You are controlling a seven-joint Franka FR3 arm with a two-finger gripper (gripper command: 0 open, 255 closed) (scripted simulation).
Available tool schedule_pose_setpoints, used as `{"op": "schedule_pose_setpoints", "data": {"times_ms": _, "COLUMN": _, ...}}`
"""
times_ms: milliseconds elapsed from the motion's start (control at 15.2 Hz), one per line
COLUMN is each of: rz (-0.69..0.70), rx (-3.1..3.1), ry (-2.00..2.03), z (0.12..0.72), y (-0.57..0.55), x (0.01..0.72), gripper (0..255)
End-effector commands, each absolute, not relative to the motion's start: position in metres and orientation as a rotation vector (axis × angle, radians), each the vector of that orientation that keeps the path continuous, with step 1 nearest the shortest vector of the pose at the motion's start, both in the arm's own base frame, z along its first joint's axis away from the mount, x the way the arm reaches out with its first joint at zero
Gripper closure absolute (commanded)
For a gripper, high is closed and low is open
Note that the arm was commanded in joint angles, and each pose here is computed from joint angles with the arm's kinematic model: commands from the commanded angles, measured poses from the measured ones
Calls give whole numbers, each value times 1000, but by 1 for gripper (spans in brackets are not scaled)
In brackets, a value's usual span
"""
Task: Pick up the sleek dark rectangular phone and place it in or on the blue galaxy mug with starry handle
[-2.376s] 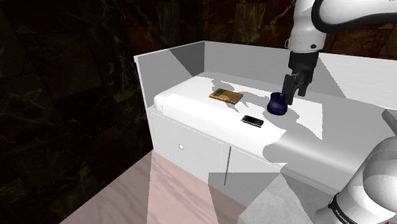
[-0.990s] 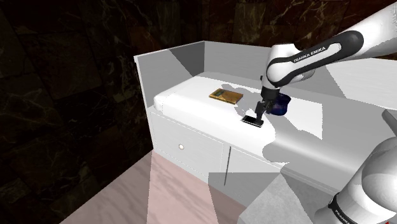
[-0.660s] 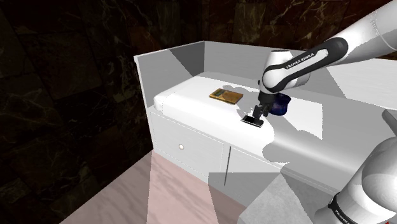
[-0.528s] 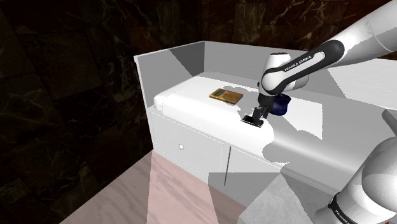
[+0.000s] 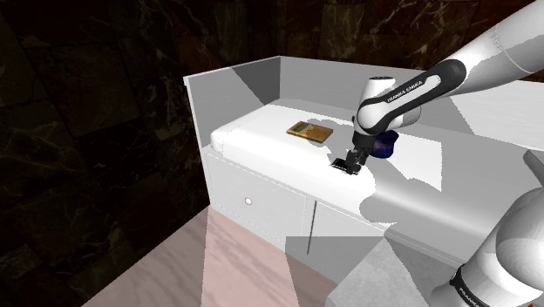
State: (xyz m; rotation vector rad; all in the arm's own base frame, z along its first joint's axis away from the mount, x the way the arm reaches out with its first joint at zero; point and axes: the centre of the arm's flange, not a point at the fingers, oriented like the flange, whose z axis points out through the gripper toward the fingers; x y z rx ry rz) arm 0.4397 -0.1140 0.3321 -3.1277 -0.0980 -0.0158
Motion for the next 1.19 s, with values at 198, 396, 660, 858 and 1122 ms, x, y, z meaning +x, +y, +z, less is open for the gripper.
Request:
{"op": "schedule_pose_setpoints", "data": {"times_ms": 198, "rz": -16, "rx": -3128, "ry": -98, "z": 332, "y": -114, "x": 440, "gripper": 255}}
{"op": "schedule_pose_setpoints", "data": {"times_ms": 396, "rz": -16, "rx": -3128, "ry": -98, "z": 332, "y": -114, "x": 440, "gripper": 255}}
{"op": "schedule_pose_setpoints", "data": {"times_ms": 660, "rz": -16, "rx": -3128, "ry": -98, "z": 332, "y": -114, "x": 440, "gripper": 255}}
{"op": "schedule_pose_setpoints", "data": {"times_ms": 858, "rz": -16, "rx": -3128, "ry": -98, "z": 348, "y": -114, "x": 440, "gripper": 255}}
{"op": "schedule_pose_setpoints", "data": {"times_ms": 1122, "rz": -16, "rx": -3128, "ry": -98, "z": 369, "y": -114, "x": 440, "gripper": 255}}
